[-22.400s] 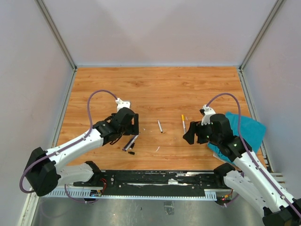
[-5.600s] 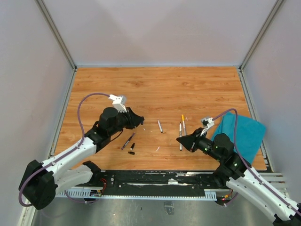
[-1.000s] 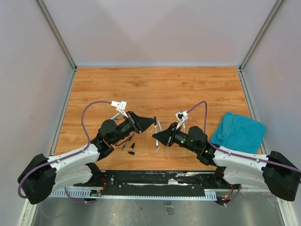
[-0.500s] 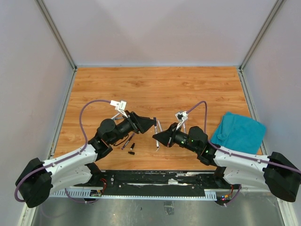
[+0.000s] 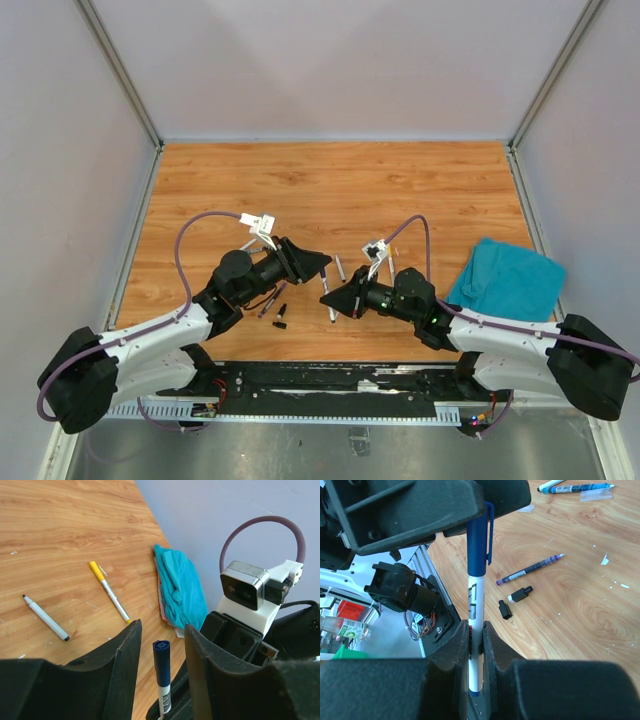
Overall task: Insert the pens into the pen caps
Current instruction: Press the pen cap onto the pen.
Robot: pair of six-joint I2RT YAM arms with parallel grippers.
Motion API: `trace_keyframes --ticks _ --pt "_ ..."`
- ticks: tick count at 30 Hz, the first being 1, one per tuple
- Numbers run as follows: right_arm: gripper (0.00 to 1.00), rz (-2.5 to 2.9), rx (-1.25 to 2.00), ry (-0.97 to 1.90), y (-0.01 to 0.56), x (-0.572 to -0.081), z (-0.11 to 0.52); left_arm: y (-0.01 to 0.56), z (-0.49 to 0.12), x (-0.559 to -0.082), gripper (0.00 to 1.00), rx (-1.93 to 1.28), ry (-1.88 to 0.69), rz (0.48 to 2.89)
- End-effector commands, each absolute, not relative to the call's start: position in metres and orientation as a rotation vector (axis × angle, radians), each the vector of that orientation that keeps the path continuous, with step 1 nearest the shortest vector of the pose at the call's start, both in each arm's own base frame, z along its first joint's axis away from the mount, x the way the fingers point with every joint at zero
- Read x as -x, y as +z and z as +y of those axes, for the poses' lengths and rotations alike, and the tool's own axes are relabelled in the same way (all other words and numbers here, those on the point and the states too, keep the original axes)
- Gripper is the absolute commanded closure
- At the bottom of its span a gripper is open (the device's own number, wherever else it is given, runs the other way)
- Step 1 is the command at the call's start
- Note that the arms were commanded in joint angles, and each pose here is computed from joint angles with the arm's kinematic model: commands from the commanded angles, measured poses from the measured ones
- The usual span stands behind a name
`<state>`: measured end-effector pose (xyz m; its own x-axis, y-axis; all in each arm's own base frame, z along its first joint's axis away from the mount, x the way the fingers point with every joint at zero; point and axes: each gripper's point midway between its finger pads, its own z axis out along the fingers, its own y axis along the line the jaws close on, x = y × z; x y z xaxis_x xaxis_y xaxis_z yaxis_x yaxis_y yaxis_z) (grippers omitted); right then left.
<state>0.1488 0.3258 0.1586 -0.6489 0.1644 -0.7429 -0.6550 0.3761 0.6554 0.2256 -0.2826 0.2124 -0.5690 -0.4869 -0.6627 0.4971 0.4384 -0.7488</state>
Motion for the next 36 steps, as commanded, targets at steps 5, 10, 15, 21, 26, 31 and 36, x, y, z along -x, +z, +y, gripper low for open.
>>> trace_keyframes --ticks 5,10,15,21,26,31,36 --pt "0.99 1.804 0.429 1.341 0.181 -0.158 0.331 0.228 -0.285 -0.225 0.78 -0.036 -1.314 1.698" --pt "0.99 1.793 0.435 1.255 0.188 -0.171 0.33 0.223 -0.284 -0.223 0.96 -0.035 -1.304 1.721" --pt "1.0 1.772 0.412 1.18 0.197 -0.189 0.327 0.216 -0.281 -0.22 1.0 -0.027 -1.301 1.737" --pt "1.0 1.736 0.374 1.134 0.211 -0.209 0.322 0.209 -0.28 -0.213 0.99 -0.008 -1.308 1.751" --pt "1.0 1.697 0.391 1.109 0.227 -0.218 0.325 0.207 -0.285 -0.209 0.99 -0.033 -1.305 1.76" --pt "1.0 1.656 0.433 1.047 0.246 -0.227 0.325 0.205 -0.291 -0.204 1.0 -0.07 -1.307 1.773" --pt "0.99 1.605 0.455 0.972 0.268 -0.239 0.322 0.201 -0.297 -0.198 1.0 -0.085 -1.304 1.783"
